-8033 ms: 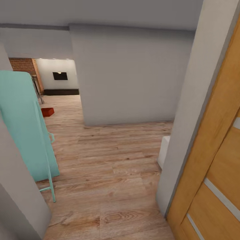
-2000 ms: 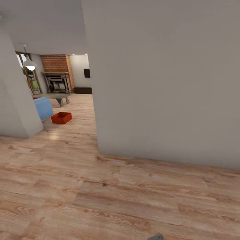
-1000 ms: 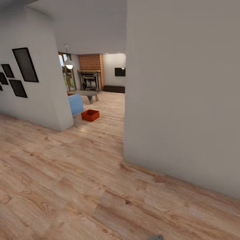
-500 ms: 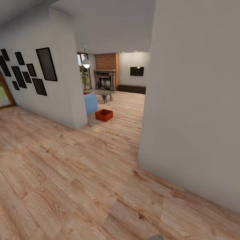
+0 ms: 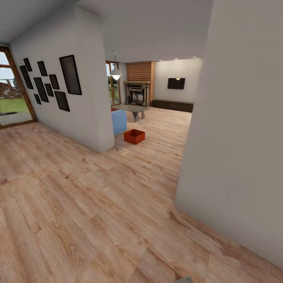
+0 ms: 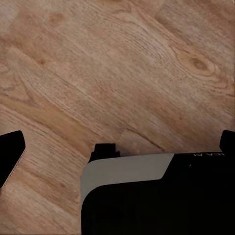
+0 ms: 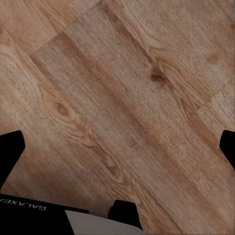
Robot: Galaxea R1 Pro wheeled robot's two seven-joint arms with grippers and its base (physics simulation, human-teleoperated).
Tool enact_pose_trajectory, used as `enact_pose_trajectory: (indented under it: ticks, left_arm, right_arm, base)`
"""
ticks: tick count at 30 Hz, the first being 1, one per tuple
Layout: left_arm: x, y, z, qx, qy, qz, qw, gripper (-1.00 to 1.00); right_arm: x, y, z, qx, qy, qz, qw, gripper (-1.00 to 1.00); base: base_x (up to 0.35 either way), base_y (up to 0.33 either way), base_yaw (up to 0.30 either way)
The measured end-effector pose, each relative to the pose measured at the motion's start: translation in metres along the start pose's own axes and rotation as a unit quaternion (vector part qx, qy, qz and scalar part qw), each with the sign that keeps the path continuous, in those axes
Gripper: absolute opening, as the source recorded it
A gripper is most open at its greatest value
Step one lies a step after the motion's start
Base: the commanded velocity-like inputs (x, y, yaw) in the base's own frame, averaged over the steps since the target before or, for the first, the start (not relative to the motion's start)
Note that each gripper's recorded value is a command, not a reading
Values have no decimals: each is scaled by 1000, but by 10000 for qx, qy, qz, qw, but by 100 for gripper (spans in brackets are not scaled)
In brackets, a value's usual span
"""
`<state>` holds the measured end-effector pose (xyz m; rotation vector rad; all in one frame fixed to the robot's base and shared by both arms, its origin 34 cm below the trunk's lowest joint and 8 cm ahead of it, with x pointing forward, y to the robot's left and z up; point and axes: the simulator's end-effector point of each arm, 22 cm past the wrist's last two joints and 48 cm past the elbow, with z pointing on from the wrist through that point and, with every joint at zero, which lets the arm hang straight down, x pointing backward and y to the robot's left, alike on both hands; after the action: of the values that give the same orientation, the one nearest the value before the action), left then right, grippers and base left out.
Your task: Move the two storage containers from the living room to the garage. In the garage, place one container on the floor and stack the other container on top of it (either order is fine).
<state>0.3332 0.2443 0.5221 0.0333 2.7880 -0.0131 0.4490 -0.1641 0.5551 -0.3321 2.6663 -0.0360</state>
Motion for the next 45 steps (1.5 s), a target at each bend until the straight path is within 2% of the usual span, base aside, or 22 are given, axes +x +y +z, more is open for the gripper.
enact_pose_trajectory:
  ticks: [13,35,45]
  left_arm:
    - [0,0,0,0,5,0,10000,100]
    - [6,0,1,1,77,-1,10000,100]
    - [9,0,1,2,109,-2,9999,100]
  right_arm:
    - [0,0,0,-2,3,0,10000,100]
    - [6,2,2,-20,73,3,10000,100]
    - [9,2,3,-27,104,4,9999,100]
  base:
    - [332,0,28]
    - [332,0,249]
    - [332,0,119]
